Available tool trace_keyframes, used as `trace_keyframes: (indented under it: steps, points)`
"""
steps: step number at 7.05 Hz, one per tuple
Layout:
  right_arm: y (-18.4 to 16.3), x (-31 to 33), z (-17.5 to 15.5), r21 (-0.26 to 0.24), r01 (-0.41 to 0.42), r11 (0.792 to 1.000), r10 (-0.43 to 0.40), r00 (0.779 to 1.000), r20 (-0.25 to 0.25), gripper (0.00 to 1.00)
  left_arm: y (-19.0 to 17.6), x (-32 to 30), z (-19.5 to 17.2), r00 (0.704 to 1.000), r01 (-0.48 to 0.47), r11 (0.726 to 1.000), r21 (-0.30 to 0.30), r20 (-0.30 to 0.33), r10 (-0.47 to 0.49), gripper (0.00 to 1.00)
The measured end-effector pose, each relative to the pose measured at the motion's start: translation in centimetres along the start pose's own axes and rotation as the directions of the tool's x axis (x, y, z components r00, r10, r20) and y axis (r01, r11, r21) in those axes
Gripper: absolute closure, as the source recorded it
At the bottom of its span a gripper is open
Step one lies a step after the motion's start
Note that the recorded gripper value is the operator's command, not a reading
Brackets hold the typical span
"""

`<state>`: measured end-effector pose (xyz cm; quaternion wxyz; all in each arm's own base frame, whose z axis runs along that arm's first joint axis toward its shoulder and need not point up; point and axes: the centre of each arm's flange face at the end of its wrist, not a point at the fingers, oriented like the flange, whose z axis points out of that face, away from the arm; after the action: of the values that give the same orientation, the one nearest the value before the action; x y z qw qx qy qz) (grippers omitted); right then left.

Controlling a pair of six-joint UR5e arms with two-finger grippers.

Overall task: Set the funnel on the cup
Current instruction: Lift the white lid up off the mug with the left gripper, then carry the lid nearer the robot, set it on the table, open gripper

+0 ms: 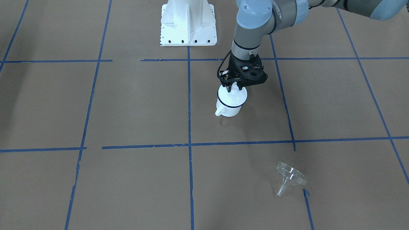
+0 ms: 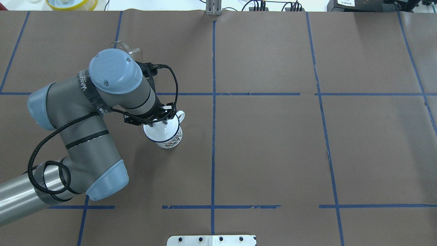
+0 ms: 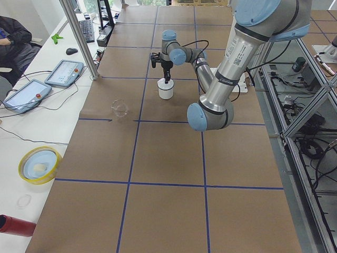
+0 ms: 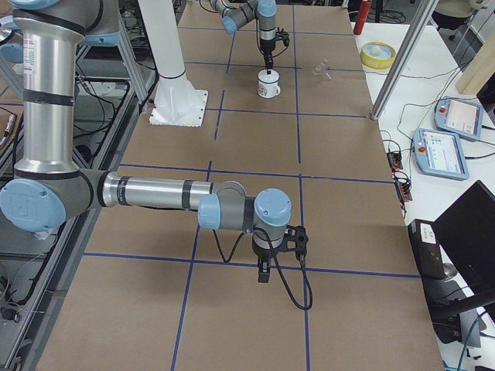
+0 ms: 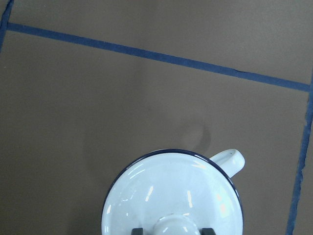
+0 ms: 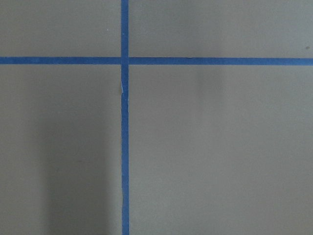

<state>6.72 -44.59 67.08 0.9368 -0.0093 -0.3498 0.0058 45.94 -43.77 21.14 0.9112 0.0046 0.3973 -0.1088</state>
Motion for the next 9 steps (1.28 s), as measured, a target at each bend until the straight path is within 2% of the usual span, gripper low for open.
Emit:
trace_keyframes:
  steps: [3, 6, 9]
  points:
    - [0.0, 0.0, 0.0, 0.000, 0.000, 1.000, 0.000, 1.000, 0.000, 0.00, 0.2, 0.0, -1.1, 1.000, -0.004, 1.000, 0.006, -0.013, 0.004, 1.00]
    - [0.0, 0.0, 0.0, 0.000, 0.000, 1.000, 0.000, 1.000, 0.000, 0.00, 0.3, -1.6, -6.4, 0.996, -0.069, 0.997, 0.044, -0.049, 0.072, 1.00]
    - [0.0, 0.0, 0.0, 0.000, 0.000, 1.000, 0.000, 1.000, 0.000, 0.00, 2.7, -11.8, -8.9, 0.984, -0.173, 0.983, 0.065, -0.037, 0.176, 1.00]
